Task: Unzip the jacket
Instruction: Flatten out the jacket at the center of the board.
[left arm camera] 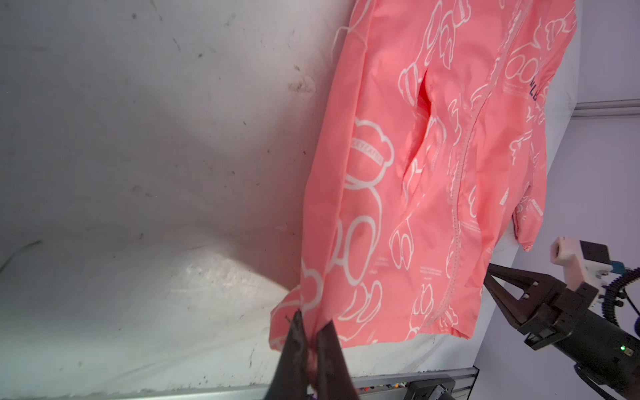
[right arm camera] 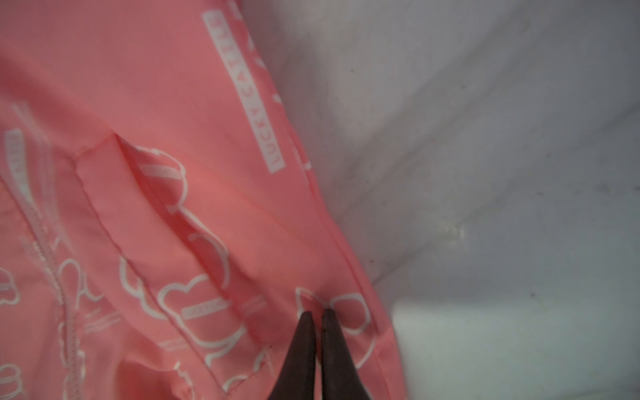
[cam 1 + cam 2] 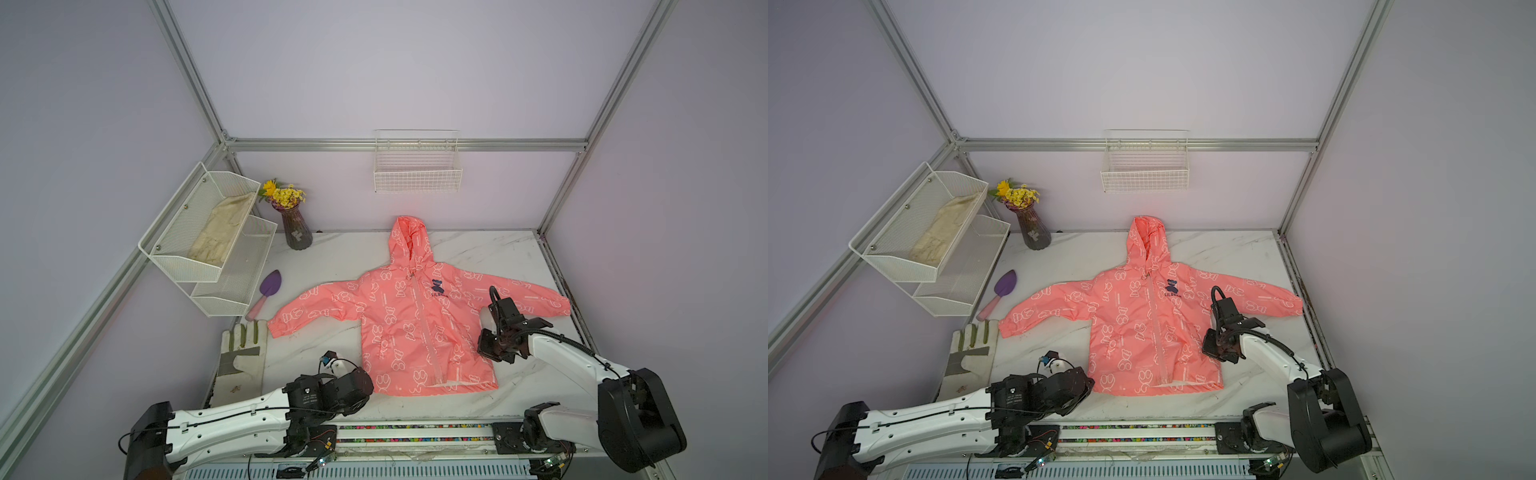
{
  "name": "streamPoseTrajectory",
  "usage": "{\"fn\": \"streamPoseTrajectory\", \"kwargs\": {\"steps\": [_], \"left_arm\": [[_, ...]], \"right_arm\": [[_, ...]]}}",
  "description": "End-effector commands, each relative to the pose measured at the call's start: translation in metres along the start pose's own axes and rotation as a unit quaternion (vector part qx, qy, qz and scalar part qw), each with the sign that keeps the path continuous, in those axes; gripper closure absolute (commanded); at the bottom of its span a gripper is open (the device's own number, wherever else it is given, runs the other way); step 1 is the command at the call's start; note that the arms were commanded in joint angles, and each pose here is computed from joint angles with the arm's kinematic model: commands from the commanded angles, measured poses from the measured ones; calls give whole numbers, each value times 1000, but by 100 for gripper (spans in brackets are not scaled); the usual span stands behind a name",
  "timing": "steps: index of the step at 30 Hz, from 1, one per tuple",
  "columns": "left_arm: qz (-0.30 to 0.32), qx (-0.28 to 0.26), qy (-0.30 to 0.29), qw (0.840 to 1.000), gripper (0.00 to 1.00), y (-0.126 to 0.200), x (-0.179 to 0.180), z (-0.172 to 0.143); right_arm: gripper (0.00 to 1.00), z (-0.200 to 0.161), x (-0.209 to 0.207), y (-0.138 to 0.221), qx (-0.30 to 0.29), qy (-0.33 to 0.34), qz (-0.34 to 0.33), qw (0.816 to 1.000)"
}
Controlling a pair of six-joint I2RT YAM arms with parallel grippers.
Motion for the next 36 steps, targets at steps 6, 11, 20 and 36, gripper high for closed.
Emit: {"fn": "streamPoseTrajectory", "kwargs": {"steps": [6, 11, 20, 36], "left_arm": [[30, -82, -56, 995, 55, 26, 2, 33], [63, -111, -137, 982, 49, 40, -29, 29], [25, -83, -196, 977, 70, 9, -102, -9], [85, 66, -138, 985, 94, -104, -67, -15]], "right_arm": [[70, 18, -17, 28, -45, -39, -70, 996], [66, 38, 30, 51, -69, -3, 56, 996], [79, 9, 82, 43, -16, 34, 151, 988], [100, -35, -7, -20, -5, -190, -3, 982]]}}
Point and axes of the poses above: each gripper's point midway between its finger pads, its own y axis back along the fingers, its own x axis along the line the jaws close on, z = x × y, the point moved 2 cm from there along y, back along the fingers, and after that the axes turned 15 degrees about y, right-handed, at the moved point
